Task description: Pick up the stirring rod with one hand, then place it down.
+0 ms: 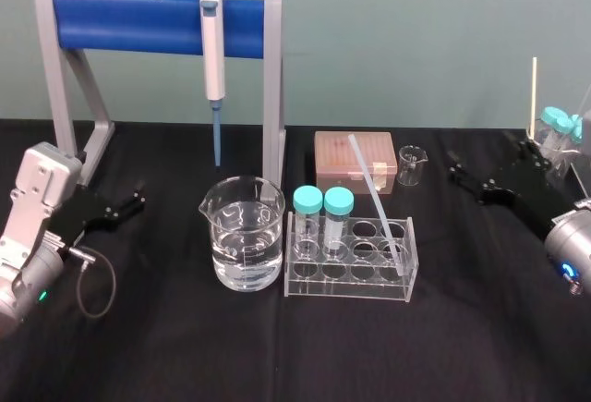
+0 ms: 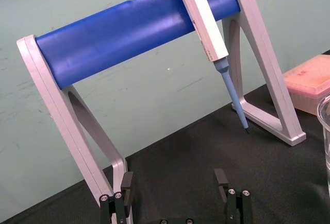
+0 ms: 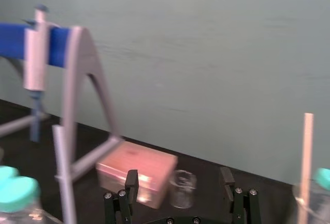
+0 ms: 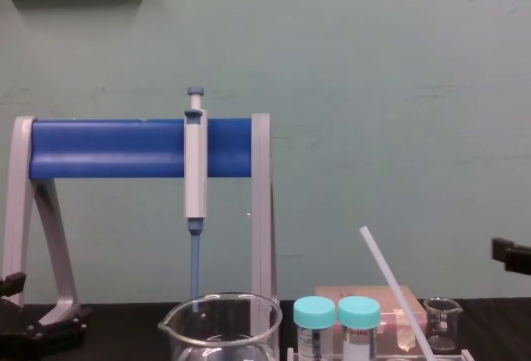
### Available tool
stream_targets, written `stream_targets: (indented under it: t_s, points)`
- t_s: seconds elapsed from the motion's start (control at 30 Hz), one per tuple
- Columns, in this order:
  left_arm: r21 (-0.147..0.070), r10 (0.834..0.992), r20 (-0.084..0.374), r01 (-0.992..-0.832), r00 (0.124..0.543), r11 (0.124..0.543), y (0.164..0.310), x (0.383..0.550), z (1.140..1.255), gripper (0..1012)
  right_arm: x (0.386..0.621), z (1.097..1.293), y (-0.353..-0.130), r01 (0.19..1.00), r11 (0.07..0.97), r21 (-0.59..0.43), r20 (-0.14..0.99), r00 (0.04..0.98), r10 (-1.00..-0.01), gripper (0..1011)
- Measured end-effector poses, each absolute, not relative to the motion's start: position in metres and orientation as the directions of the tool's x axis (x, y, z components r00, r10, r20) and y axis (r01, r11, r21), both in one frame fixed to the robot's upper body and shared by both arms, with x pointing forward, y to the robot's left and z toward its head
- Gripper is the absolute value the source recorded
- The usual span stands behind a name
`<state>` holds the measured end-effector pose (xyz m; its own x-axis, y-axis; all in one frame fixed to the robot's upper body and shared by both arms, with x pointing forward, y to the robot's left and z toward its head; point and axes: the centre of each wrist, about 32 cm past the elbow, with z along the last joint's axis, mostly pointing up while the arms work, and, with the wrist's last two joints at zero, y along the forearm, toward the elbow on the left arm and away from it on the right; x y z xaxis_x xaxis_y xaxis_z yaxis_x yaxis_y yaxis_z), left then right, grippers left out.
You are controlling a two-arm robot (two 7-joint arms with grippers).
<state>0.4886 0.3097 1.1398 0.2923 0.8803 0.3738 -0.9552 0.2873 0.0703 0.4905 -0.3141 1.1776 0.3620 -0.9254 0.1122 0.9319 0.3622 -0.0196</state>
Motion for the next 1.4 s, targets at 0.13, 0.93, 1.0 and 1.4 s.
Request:
stream_targets:
  t_s: [0.13,0.93,1.0,1.4]
  points:
    - [0.070,0.880,0.374,-0.955,0.292,0.287,0.310,0.489,1.140,1000,0.491,1.188,-0.309,0.903,0.430,-0.027,0.060,0.431,-0.901,1003]
    - [0.070,0.880,0.374,-0.955,0.292,0.287,0.310,0.489,1.140,1000,0.510,1.204,-0.283,0.772,0.620,-0.140,0.068,0.632,-0.772,1003]
    - [0.070,0.880,0.374,-0.955,0.292,0.287,0.310,0.489,1.140,1000,0.511,1.203,-0.282,0.770,0.620,-0.149,0.070,0.634,-0.771,1003]
    - [0.070,0.880,0.374,-0.955,0.292,0.287,0.310,0.489,1.140,1000,0.526,1.200,-0.276,0.758,0.625,-0.187,0.082,0.647,-0.758,1003]
